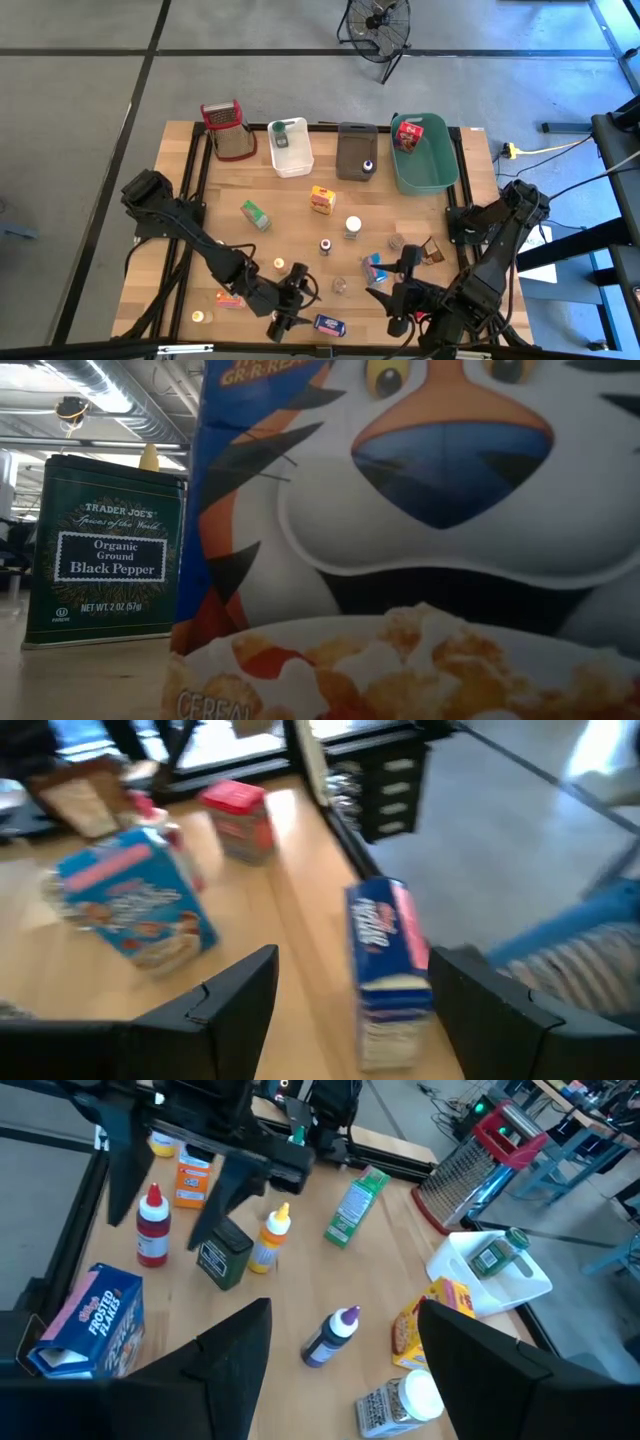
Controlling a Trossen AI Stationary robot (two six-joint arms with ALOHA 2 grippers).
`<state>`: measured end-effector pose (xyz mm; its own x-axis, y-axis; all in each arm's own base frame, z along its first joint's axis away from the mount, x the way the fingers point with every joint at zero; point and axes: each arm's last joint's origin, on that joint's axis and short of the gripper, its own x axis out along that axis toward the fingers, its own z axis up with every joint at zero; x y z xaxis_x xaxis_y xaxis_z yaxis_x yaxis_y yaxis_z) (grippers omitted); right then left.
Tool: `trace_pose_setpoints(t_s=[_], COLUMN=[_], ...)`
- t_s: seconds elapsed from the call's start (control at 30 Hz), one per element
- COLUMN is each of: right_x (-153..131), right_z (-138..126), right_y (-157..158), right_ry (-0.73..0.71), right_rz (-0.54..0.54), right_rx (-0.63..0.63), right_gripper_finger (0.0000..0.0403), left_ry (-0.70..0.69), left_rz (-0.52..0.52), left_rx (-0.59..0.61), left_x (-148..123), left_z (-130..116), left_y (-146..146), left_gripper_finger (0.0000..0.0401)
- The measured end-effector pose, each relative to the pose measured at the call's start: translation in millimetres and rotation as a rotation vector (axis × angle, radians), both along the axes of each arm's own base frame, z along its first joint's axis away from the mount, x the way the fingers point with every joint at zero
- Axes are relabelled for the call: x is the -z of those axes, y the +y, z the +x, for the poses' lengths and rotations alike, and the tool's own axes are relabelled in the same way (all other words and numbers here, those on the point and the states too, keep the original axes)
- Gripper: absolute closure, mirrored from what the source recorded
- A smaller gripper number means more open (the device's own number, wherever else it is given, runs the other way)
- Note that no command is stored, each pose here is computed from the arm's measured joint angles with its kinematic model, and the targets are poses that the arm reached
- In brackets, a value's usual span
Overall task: Pick & Place Kitchen Items
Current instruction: Put the blue cereal box into the green bin
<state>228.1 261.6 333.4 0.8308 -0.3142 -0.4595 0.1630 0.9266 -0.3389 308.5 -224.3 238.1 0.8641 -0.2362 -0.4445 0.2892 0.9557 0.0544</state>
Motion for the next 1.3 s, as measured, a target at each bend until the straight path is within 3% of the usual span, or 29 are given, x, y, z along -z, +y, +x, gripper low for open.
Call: trace_pose_setpoints(t_s=[0.47, 0.93, 1.3], right_x=[1, 3, 11], right_z=[2, 3, 3], right_y=[3, 3, 3], right_ry=[-0.01, -0.009, 0.0], right_rz=[0.017, 0.026, -0.004], right_rx=[-0.001, -0.004, -0.008], right_gripper_finger=[0.0149, 0.0149, 0.0149], left_ry=[0.052, 0.044, 0.041], left_rz=[-0.025, -0.023, -0.017], left_rx=[0.05, 0.044, 0.028], left_x=[3, 3, 3], left_z=[-5, -4, -4], left_y=[-4, -4, -4], left_gripper_finger=[0.0145, 0.0068, 0.0064])
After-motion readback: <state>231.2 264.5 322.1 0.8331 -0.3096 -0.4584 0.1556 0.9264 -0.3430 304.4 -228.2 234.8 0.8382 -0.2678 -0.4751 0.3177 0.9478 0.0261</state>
